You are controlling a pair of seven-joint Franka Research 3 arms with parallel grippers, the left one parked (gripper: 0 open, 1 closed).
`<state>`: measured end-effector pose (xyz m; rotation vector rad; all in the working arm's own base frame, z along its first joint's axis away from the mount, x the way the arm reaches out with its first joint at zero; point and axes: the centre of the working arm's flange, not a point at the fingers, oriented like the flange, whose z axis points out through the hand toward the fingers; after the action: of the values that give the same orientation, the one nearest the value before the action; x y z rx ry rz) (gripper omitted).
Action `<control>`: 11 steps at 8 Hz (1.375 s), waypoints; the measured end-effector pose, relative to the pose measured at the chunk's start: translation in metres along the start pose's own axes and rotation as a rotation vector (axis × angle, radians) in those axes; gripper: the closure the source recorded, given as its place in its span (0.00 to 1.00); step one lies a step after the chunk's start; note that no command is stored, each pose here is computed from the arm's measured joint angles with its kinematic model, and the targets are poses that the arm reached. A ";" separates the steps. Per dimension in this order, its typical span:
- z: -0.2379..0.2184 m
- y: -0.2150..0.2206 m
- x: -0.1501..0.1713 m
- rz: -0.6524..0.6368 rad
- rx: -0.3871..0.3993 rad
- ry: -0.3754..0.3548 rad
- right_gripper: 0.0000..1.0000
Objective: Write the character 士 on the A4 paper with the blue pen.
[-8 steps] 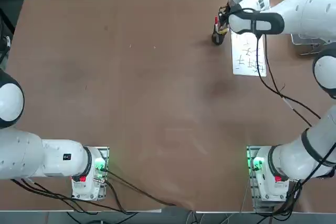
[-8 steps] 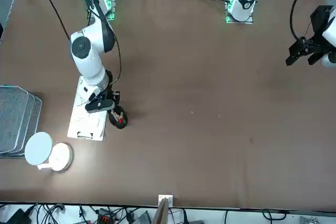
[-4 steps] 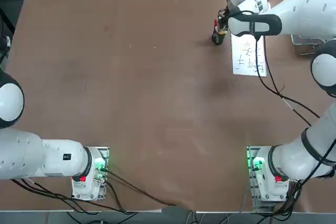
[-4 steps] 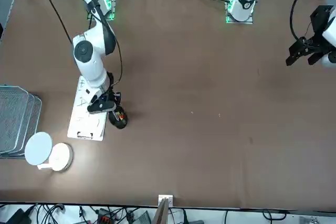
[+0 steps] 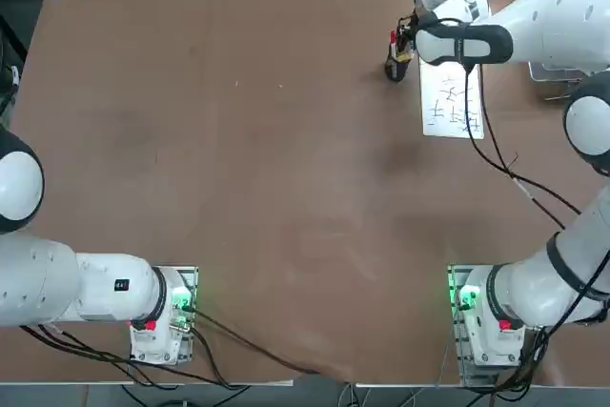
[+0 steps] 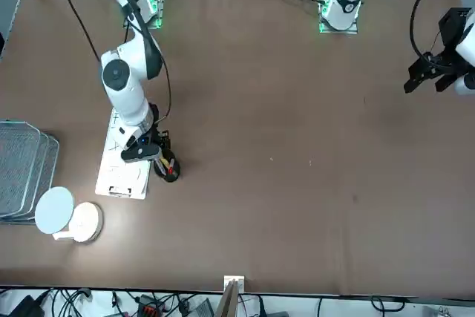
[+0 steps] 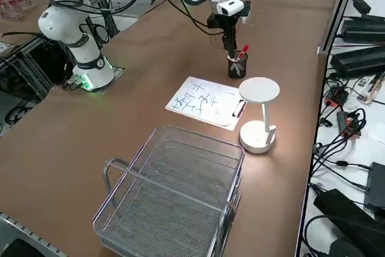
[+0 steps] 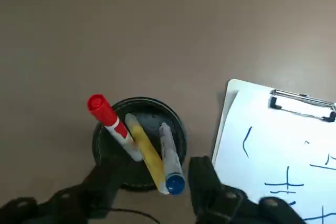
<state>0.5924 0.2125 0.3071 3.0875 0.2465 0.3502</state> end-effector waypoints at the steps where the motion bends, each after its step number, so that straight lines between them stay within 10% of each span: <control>1: -0.005 0.001 0.003 0.002 0.001 0.011 0.00; 11: -0.186 0.140 0.022 0.381 0.035 -0.011 0.00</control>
<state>0.5934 0.0793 0.4993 3.1571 -0.3448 0.3379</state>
